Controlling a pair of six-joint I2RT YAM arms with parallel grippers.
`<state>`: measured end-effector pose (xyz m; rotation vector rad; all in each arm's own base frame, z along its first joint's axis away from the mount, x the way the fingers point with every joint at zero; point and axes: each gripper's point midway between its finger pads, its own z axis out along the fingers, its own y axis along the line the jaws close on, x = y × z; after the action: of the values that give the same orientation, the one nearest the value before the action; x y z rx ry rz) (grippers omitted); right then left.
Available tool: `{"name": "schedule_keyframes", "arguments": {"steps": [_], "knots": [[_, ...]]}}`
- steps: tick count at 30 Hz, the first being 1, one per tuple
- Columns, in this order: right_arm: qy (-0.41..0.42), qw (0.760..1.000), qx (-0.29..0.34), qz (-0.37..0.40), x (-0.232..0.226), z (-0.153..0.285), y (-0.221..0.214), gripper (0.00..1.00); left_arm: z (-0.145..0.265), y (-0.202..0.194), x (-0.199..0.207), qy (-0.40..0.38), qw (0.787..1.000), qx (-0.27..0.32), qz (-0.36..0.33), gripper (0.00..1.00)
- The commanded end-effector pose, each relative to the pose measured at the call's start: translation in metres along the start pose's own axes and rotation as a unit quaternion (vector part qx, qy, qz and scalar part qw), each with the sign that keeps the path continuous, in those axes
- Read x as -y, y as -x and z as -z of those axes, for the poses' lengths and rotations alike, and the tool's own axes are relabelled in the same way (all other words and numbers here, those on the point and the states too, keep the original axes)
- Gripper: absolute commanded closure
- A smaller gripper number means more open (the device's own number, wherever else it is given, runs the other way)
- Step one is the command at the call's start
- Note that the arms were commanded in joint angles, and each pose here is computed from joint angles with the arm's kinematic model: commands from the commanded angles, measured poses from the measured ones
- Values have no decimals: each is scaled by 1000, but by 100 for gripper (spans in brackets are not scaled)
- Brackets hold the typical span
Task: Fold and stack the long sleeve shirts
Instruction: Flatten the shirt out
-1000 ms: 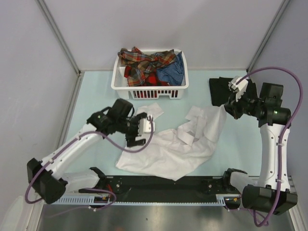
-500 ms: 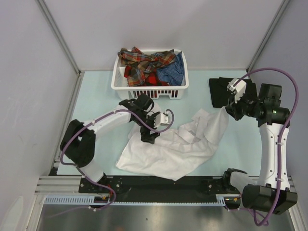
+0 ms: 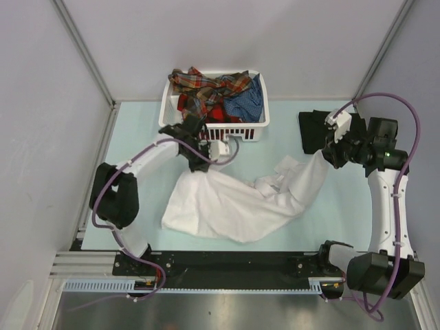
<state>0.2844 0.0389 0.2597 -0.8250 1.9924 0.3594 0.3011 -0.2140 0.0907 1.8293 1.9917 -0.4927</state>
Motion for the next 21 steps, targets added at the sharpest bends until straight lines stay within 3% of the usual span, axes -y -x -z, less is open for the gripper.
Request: {"name": "schedule_keyframes", "arguments": {"steps": [1, 4, 7, 8, 10, 11, 12, 13, 15, 17, 21], "knots": [[-68, 997, 20, 1, 49, -9, 18, 100, 101, 50, -57, 139, 984, 103, -32, 100], [-84, 996, 30, 7, 65, 1, 32, 100, 143, 62, -37, 192, 967, 126, -107, 100], [-77, 997, 16, 22, 61, 8, 22, 100, 107, 27, 35, 110, 974, 88, -178, 100], [-71, 997, 6, 22, 54, 8, 11, 100, 83, -16, 79, 61, 975, 37, -213, 100], [-61, 997, -10, 42, 45, 7, -6, 100, 56, -50, 131, 4, 961, -3, -278, 96], [-55, 997, -16, 47, 40, 5, -14, 100, 40, -85, 155, -19, 955, -26, -295, 87], [-47, 998, -23, 47, 31, 4, -26, 100, 36, -96, 160, -20, 953, -37, -299, 50], [-39, 997, -29, 51, 26, 2, -34, 100, 33, -100, 161, -12, 957, -37, -289, 36], [-21, 998, -38, 54, 14, 2, -45, 100, 41, -90, 161, -9, 973, -5, -229, 19], [14, 997, -54, 51, -4, 0, -61, 100, 59, -71, 154, -4, 984, 25, -177, 14], [36, 995, -67, 58, -20, 0, -79, 100, 76, -48, 129, 16, 992, 72, -106, 14]]}}
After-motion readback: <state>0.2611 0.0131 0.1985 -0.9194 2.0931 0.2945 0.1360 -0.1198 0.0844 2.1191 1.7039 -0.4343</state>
